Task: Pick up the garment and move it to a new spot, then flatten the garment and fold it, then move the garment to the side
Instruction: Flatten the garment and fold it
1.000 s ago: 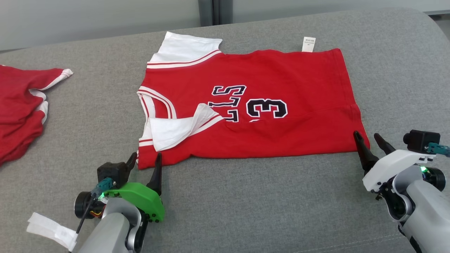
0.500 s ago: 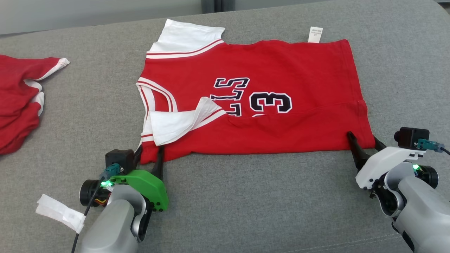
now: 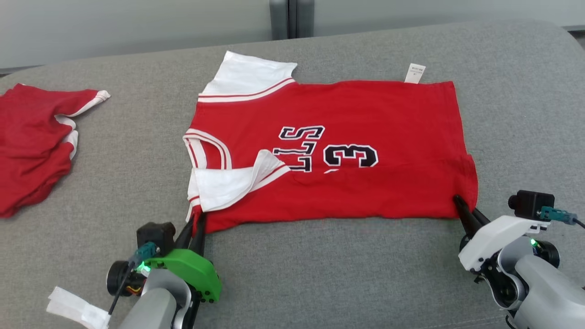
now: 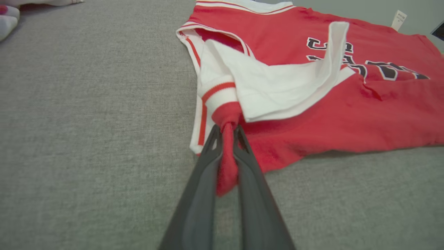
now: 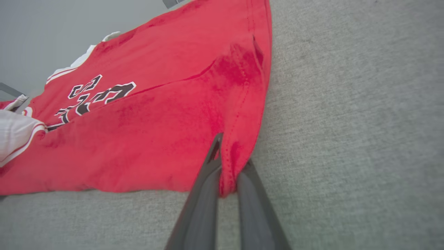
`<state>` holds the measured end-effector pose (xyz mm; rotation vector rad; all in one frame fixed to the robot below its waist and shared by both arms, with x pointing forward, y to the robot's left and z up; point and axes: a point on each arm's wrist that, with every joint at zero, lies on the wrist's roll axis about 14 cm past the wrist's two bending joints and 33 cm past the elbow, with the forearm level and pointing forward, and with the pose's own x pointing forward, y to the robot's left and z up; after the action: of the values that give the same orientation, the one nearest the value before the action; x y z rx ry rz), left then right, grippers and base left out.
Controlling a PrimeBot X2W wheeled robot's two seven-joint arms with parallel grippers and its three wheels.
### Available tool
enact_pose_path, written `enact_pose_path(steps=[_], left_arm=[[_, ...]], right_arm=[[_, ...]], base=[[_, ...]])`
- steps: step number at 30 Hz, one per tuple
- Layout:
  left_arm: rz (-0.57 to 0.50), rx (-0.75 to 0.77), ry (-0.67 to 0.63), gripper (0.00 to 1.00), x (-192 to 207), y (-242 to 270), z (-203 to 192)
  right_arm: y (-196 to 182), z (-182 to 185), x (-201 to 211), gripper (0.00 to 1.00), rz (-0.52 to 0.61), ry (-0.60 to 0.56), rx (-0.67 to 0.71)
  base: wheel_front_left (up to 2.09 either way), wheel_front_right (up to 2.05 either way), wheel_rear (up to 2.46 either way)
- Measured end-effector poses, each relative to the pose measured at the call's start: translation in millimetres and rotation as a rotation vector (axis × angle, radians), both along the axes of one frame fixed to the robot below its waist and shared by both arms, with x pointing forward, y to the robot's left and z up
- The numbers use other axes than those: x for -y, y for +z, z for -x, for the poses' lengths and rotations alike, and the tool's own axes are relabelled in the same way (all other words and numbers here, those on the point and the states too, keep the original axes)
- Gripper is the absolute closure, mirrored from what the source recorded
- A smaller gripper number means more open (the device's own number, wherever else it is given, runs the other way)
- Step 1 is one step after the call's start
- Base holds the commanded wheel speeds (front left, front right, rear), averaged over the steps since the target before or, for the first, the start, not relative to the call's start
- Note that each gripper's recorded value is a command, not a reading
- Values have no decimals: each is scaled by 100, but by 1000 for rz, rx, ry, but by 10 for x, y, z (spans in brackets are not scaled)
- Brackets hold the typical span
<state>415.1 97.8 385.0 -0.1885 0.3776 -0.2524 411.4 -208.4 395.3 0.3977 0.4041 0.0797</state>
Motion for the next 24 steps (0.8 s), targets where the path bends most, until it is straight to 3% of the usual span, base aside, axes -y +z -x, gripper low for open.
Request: enact_pose_path(steps=[10, 16, 17, 18, 19, 24], left_arm=[[11, 39, 63, 100, -178, 130, 552], [24, 3, 75, 100, -174, 114, 816], [25, 7, 81, 65, -180, 124, 828], [25, 9, 84, 6, -183, 132, 833], [27, 10, 84, 0, -180, 137, 840], [47, 62, 111, 0, -208, 253, 777]], right_arm=[[118, 417, 10, 100, -48, 9, 31], [17, 641, 21, 100, -56, 22, -21], [-3, 665, 23, 87, -55, 23, -31], [-10, 680, 18, 20, -56, 23, -33], [-20, 692, 20, 0, -60, 16, -35], [48, 642, 84, 0, -6, 8, 18]], base=[[0, 0, 0], [0, 0, 0], [0, 0, 0], [0, 0, 0], [0, 0, 0], [0, 0, 0]])
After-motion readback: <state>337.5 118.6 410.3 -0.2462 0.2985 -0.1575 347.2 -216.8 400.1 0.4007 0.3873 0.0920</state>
